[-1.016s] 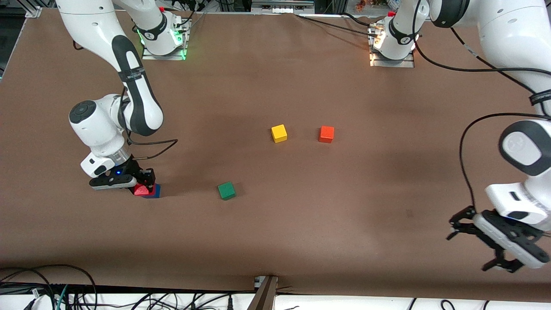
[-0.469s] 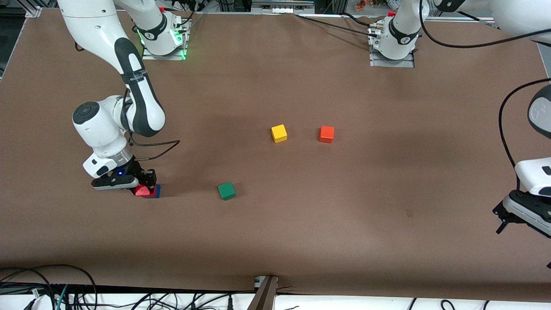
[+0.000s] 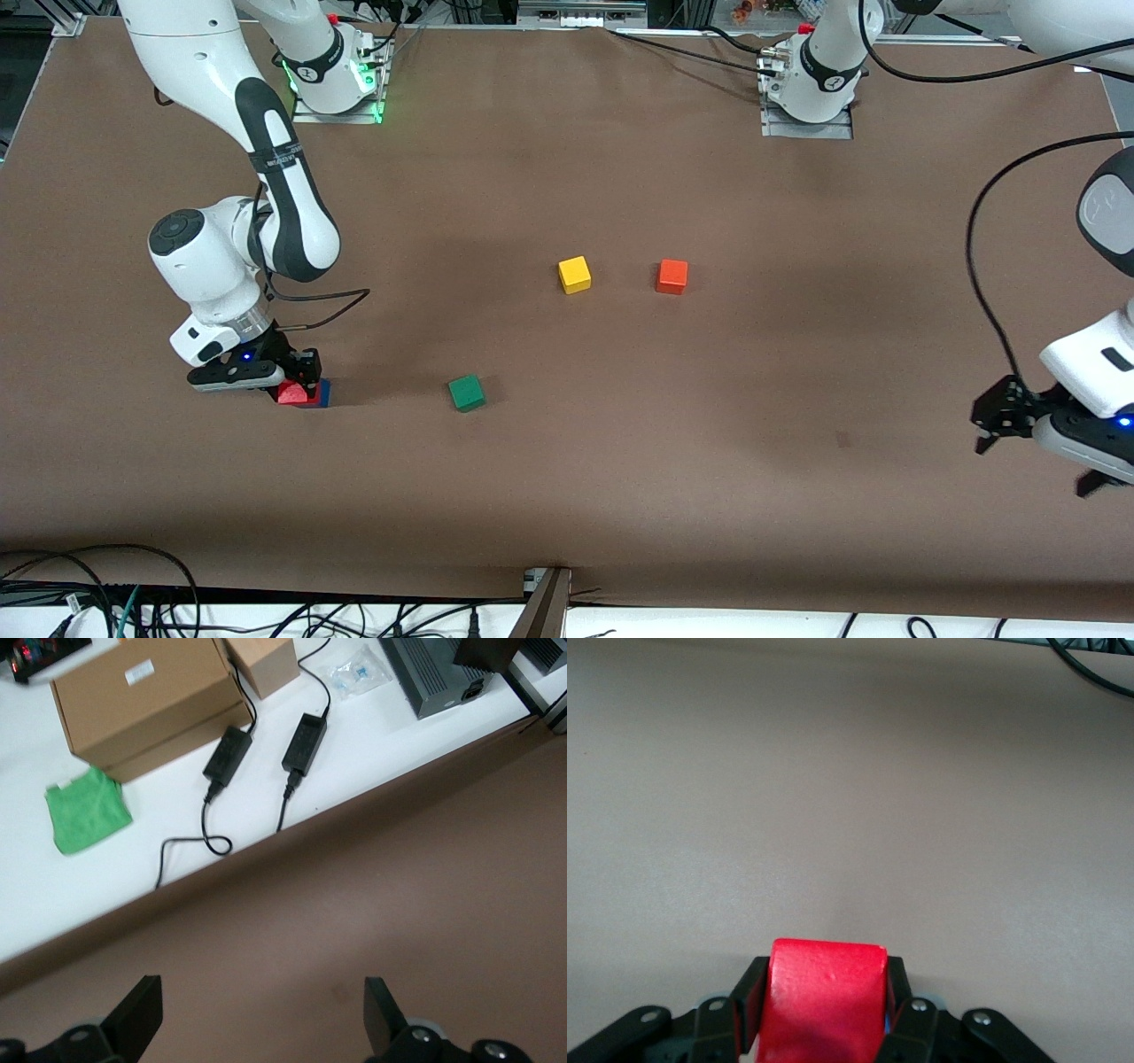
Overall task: Pass red block to right arm, stack on blue
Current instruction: 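Hold the red cube on the blue cube while the left arm withdraws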
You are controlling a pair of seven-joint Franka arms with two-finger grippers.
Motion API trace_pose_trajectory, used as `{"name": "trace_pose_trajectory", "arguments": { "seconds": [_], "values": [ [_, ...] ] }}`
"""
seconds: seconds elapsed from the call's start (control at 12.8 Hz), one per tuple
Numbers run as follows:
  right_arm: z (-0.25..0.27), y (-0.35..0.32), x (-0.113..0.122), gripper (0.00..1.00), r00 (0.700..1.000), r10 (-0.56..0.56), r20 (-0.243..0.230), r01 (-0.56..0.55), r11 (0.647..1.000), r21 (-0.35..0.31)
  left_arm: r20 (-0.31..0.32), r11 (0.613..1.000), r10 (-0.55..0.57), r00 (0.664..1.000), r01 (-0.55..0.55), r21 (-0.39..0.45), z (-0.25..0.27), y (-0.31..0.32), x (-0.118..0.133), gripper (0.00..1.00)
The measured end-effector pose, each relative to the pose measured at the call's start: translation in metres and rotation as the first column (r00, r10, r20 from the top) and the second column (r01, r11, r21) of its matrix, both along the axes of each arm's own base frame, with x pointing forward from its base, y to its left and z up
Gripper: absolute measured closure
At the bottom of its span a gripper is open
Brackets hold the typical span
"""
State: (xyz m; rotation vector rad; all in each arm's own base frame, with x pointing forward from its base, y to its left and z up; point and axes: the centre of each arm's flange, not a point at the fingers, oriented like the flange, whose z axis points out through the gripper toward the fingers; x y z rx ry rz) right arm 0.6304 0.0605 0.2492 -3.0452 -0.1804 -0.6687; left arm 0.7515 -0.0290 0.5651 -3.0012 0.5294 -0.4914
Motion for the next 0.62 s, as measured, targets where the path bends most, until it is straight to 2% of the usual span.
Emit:
{"name": "trace_pose_trajectory", "arguments": {
  "seconds": [0.23, 0.62],
  "values": [
    [0.0, -0.002, 0.0, 0.43, 1.0, -0.002, 0.0, 0.002, 1.0, 0.0, -0.162, 0.965, 0.208, 0.965, -0.229, -0.127, -0.006, 0.016, -0.015, 0.0],
    [0.0, -0.002, 0.0, 0.43, 1.0, -0.003, 0.0, 0.003, 1.0, 0.0, -0.32, 0.907, 0.347, 0.882, -0.403, -0.126, 0.013, 0.052, -0.05, 0.0]
  ]
}}
